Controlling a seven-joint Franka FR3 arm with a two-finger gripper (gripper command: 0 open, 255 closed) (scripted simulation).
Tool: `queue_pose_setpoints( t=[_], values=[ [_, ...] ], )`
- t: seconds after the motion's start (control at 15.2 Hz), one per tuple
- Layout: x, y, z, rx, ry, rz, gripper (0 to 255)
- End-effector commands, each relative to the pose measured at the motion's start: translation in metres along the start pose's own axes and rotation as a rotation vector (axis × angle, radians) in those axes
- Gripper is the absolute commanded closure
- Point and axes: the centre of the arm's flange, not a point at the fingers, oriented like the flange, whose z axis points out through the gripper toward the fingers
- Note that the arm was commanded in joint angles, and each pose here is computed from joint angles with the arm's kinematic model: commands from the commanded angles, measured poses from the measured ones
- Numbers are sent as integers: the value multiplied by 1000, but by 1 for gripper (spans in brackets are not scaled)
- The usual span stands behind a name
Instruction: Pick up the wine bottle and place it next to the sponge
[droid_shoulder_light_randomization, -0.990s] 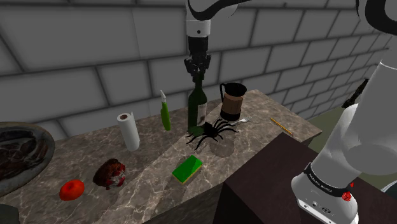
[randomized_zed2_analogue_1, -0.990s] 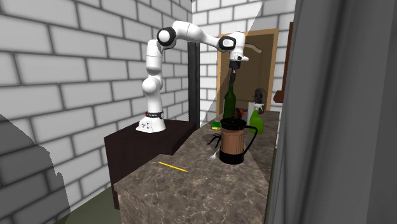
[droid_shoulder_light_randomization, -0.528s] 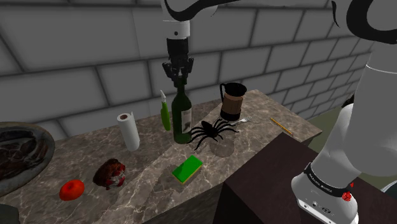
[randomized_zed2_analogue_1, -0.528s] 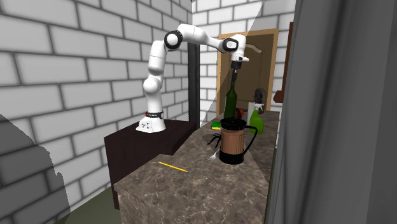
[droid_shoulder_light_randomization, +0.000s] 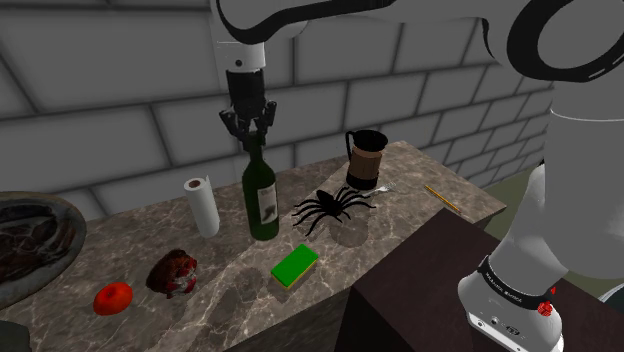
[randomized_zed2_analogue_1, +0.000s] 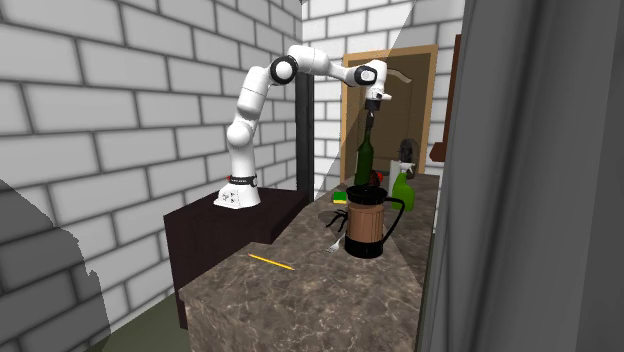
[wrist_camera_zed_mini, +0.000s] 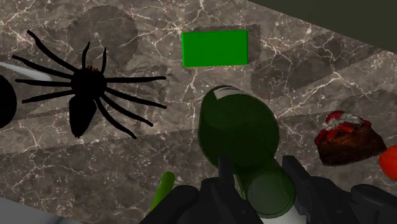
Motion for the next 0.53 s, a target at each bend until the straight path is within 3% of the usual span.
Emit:
queue_pose_setpoints(
  t=[0.0, 0.46],
  values=[
    [1, -1, 9, 0, 1, 1, 255],
    [5, 1, 46, 0, 1, 1, 255]
  ],
)
